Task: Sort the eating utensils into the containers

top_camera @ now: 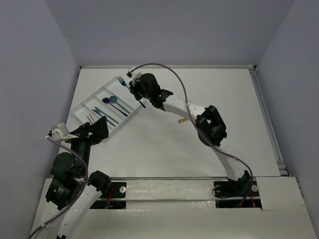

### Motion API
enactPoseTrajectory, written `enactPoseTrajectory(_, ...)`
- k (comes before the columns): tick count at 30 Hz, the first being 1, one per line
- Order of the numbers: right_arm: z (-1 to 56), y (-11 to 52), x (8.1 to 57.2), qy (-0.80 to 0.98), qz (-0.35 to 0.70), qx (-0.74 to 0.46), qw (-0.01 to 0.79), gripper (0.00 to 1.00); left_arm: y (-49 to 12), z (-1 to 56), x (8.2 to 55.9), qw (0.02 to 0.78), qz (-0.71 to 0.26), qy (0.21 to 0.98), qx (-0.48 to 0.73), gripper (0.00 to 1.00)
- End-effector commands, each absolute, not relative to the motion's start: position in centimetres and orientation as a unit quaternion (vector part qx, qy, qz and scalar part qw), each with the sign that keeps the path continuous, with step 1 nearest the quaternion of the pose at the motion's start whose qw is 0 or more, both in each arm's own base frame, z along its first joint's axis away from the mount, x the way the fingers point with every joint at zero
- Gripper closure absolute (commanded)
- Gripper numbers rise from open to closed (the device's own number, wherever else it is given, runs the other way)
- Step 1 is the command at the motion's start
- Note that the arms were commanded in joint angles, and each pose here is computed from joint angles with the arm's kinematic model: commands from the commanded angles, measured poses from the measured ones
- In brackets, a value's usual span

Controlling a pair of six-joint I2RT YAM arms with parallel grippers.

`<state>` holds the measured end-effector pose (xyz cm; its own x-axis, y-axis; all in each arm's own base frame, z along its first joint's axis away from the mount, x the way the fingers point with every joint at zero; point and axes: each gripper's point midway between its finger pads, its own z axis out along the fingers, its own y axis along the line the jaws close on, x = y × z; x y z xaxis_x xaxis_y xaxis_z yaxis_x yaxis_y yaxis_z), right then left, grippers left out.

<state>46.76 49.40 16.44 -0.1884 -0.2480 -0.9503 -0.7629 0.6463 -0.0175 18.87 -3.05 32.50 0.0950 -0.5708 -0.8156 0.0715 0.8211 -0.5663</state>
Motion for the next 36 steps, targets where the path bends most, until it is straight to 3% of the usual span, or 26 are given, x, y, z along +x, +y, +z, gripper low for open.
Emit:
enactPoseTrajectory(1,23.9,51.9,49.6,0.661,0.275,-0.291,0.635,1.00,-3.0,33.1,19.0,0.723,-0.226,0.624,-0.195,0.01)
enactPoseTrajectory(6,25.5,53.2,51.0,0.636,0.295,-0.263,0.663,1.00,-2.9,33.0,19.0,0.723,-0.223,0.624,-0.197,0.01)
enactPoseTrajectory(25,14.4,54.0,51.5,0.695,0.293,-0.283,0.592,1.00,-2.9,33.1,18.9,0.723,-0.225,0.622,-0.198,0.01)
enactPoseTrajectory(29,14.0,53.5,51.4,0.700,0.287,-0.280,0.591,0.96,-2.8,33.2,18.9,0.724,-0.226,0.620,-0.199,0.01)
enactPoseTrajectory(36,12.7,53.4,51.3,0.715,0.275,-0.289,0.574,0.75,-2.7,33.3,18.7,0.726,-0.228,0.618,-0.201,0.01)
